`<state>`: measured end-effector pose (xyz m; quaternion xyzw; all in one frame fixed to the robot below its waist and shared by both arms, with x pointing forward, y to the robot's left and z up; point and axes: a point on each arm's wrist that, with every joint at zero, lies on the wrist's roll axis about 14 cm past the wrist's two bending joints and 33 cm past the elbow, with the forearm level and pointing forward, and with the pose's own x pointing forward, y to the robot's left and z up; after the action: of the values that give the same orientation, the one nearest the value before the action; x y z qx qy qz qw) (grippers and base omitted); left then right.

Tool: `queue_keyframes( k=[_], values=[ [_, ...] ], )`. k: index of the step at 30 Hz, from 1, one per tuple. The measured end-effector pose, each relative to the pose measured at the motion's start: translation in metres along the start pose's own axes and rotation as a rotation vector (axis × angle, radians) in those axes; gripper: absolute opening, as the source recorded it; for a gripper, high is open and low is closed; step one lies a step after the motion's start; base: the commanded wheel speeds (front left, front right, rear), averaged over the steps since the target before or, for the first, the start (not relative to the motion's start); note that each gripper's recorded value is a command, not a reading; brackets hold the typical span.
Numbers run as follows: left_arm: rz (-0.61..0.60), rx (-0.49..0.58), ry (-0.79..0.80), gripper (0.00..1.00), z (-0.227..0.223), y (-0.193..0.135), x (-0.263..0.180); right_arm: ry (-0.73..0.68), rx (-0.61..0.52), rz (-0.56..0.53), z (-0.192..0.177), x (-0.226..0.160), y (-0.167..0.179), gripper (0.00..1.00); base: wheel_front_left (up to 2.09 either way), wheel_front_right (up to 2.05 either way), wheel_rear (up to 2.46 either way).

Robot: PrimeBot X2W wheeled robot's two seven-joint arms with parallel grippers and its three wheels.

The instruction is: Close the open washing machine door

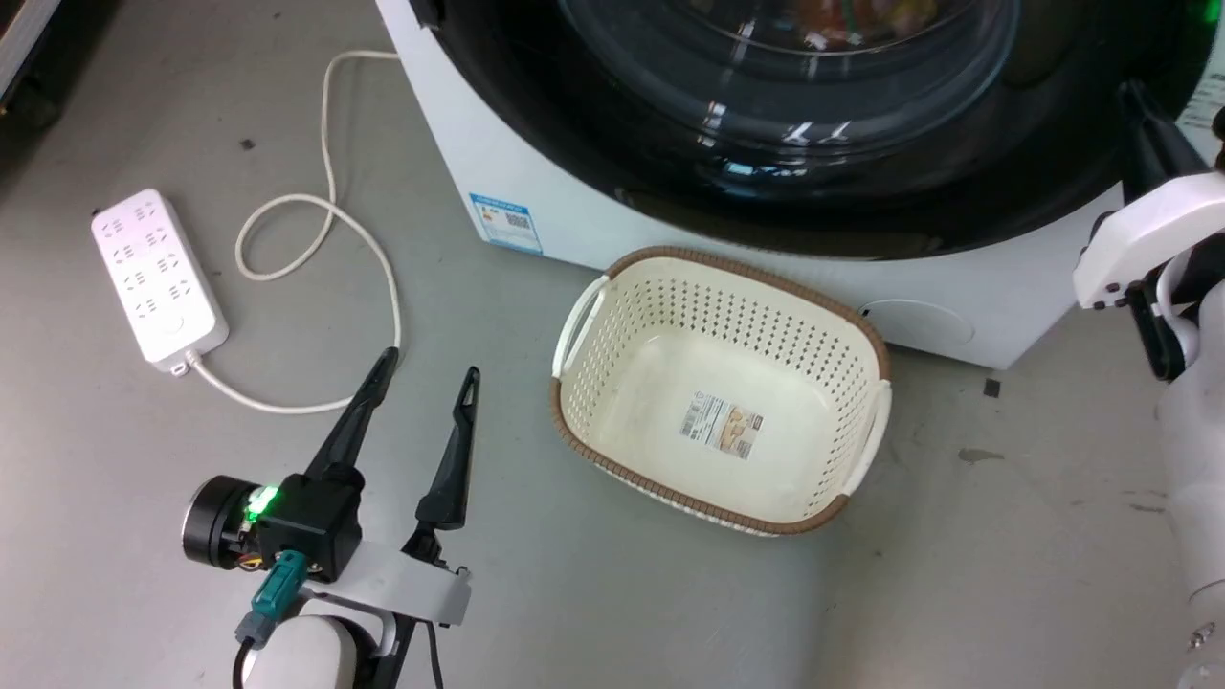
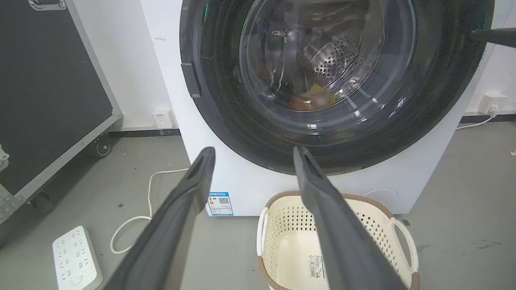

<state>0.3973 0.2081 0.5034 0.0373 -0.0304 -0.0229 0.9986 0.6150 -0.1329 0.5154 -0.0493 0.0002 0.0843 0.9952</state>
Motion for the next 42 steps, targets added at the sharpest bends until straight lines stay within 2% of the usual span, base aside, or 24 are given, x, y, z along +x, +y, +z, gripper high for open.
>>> queue_keyframes(
  k=[1, 2, 3, 4, 9, 14, 21, 28, 34, 42],
  values=[
    [0.002, 0.000, -0.004, 1.00, 0.001, 0.001, 0.000, -0.001, 0.002, -0.003, 0.001, -0.002, 0.000, 0.00, 0.00, 0.00, 0.00],
    [0.003, -0.001, -0.009, 1.00, 0.003, 0.001, 0.000, -0.006, 0.008, -0.008, 0.003, -0.004, -0.001, 0.08, 0.00, 0.00, 0.00],
    [0.002, -0.003, -0.016, 1.00, 0.005, 0.000, 0.000, -0.014, 0.014, -0.012, 0.007, -0.006, -0.001, 0.72, 0.00, 0.00, 0.00],
    [0.000, -0.005, -0.024, 1.00, 0.008, -0.001, 0.000, -0.022, 0.025, -0.012, 0.011, -0.008, 0.000, 1.00, 0.00, 0.00, 0.00],
    [-0.001, -0.023, -0.045, 1.00, 0.016, -0.005, -0.007, -0.085, 0.024, 0.017, 0.031, -0.037, 0.013, 1.00, 0.00, 0.00, 0.00],
    [-0.029, 0.007, -0.031, 1.00, 0.014, -0.012, -0.021, -0.150, 0.028, 0.006, 0.038, -0.096, 0.011, 1.00, 0.00, 0.00, 0.00],
    [-0.077, -0.011, -0.069, 1.00, 0.025, -0.029, -0.024, -0.194, 0.056, -0.097, 0.035, -0.184, -0.014, 1.00, 0.00, 0.00, 0.00],
    [-0.107, -0.045, -0.085, 1.00, 0.030, -0.043, -0.017, -0.177, 0.085, -0.155, 0.019, -0.250, -0.025, 1.00, 0.00, 0.00, 0.00],
    [-0.125, -0.062, -0.093, 1.00, 0.033, -0.052, -0.011, -0.126, 0.109, -0.160, 0.000, -0.275, -0.020, 1.00, 0.00, 0.00, 0.00],
    [-0.118, -0.070, -0.061, 1.00, 0.023, -0.052, -0.012, -0.129, 0.105, -0.156, 0.002, -0.274, -0.019, 1.00, 0.00, 0.00, 0.00]
  ],
)
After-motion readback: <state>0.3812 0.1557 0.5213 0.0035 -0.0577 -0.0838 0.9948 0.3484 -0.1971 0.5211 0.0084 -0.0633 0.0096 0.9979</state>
